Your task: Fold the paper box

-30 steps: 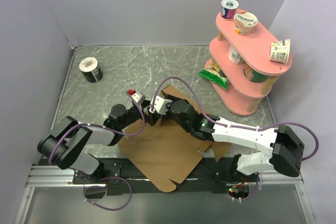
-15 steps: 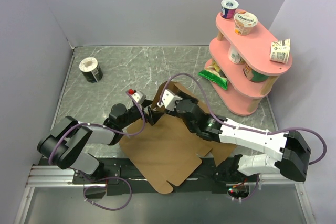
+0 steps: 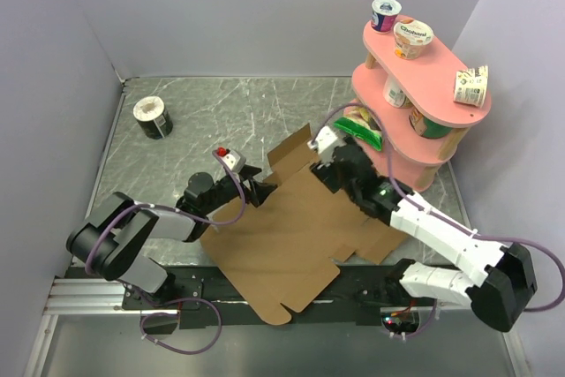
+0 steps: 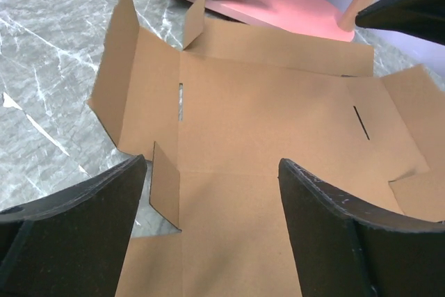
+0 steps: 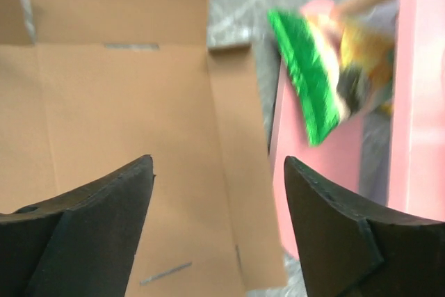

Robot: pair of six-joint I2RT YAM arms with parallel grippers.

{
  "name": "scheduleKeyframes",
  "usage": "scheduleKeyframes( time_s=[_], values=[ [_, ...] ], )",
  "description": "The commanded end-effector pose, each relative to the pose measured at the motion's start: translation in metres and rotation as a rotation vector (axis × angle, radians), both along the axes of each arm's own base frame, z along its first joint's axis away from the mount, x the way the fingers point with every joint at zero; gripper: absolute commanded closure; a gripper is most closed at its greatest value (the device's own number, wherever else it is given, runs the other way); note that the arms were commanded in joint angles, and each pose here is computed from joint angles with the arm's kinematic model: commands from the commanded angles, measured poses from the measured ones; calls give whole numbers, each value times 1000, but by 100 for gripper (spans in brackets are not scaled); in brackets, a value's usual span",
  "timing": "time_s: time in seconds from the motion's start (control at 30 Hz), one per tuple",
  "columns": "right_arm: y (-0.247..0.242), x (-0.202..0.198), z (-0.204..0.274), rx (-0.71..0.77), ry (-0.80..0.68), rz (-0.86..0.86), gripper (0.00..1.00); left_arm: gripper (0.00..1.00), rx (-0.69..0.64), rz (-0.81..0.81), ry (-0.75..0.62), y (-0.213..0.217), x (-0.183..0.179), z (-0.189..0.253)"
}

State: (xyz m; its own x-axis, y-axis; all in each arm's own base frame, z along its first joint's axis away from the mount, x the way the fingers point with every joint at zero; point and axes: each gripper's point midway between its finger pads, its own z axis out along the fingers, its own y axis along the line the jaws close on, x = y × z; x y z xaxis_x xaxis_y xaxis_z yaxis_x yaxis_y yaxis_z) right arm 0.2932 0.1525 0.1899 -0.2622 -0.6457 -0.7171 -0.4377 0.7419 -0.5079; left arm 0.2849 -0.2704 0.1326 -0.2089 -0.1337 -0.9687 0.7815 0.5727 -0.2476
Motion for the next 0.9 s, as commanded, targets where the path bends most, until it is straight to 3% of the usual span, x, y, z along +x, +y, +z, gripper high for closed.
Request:
scheduleKeyframes(
  time_s=[0.0, 0.07, 0.13, 0.17, 0.2, 0.27, 0.43, 0.67, 0.87],
  values=[
    [-16, 3, -2, 172, 148, -58, 15, 19, -52, -11, -60, -8, 8, 23],
    [-16, 2, -9, 203, 211, -70, 14, 16, -66, -5, -66, -10, 13, 30],
    [-16, 6, -7, 245, 208, -88, 12, 6, -44, 0, -42, -14, 20, 29],
    [-17, 6, -8, 262, 208, -95, 12, 4, -52, 2, -66, -20, 31, 44],
    [-16, 6, -6, 293, 208, -103, 11, 2, 12, 8, -12, -21, 38, 28],
    [-12, 6, -2, 351, 207, -93, 11, 1, 43, 18, 1, -29, 65, 35],
    [0, 1, 8, 428, 191, -30, 11, 1, 76, -6, 35, -46, 110, 39],
    [-3, -3, 20, 439, 157, -10, 11, 4, 198, -125, 168, -81, 142, -5],
    [5, -12, 30, 482, 145, 65, 10, 12, 245, -171, 184, -93, 156, -22]
  ],
)
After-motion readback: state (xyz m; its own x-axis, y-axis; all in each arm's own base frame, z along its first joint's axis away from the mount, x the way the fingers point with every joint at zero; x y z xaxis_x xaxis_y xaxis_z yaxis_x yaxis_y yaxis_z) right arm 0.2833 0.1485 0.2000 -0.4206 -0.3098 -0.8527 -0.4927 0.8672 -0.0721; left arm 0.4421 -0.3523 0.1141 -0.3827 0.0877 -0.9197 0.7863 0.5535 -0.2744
